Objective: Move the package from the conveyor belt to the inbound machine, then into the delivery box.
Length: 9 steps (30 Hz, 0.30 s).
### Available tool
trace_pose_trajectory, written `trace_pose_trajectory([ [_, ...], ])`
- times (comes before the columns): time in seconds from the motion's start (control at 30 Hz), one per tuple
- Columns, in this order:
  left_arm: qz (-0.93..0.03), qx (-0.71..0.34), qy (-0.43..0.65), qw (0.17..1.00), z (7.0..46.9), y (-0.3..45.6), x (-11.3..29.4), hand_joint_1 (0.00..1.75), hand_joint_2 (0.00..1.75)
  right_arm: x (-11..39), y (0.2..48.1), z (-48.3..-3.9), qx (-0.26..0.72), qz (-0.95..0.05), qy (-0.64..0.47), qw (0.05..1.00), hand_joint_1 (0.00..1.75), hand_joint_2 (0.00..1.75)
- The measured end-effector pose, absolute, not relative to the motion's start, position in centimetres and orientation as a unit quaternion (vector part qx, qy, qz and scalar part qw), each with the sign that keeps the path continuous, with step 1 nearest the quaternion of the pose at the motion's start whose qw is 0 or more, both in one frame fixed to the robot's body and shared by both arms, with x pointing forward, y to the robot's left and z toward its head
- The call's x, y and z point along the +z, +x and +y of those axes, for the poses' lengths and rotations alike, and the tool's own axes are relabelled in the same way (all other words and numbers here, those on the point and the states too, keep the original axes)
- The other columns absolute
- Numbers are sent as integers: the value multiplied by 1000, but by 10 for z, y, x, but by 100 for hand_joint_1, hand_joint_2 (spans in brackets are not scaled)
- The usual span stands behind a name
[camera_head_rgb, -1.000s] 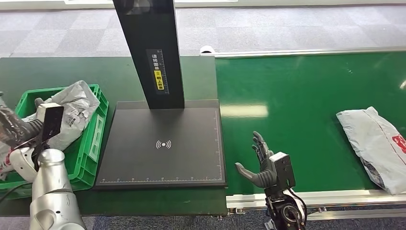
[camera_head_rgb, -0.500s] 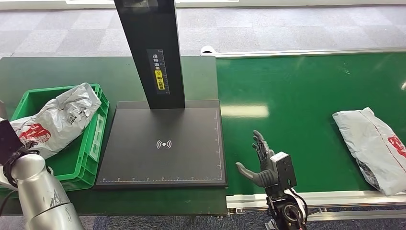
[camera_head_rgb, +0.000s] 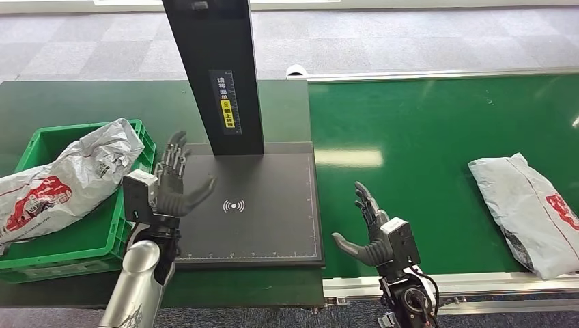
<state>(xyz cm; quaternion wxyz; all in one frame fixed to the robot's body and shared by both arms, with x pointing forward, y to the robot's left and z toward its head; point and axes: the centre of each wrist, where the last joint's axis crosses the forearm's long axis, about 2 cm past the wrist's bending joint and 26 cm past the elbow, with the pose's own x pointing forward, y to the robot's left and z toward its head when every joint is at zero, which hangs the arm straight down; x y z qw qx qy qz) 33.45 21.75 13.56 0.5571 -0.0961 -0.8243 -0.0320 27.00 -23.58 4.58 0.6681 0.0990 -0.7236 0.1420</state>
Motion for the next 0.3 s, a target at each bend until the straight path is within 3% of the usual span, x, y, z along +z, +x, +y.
trace_pose_trajectory([
  [0.3, -764, -97, -160, 617, 177, 318, 94, 0, 175, 46, 267, -235, 144, -721, 99, 671, 0, 175],
])
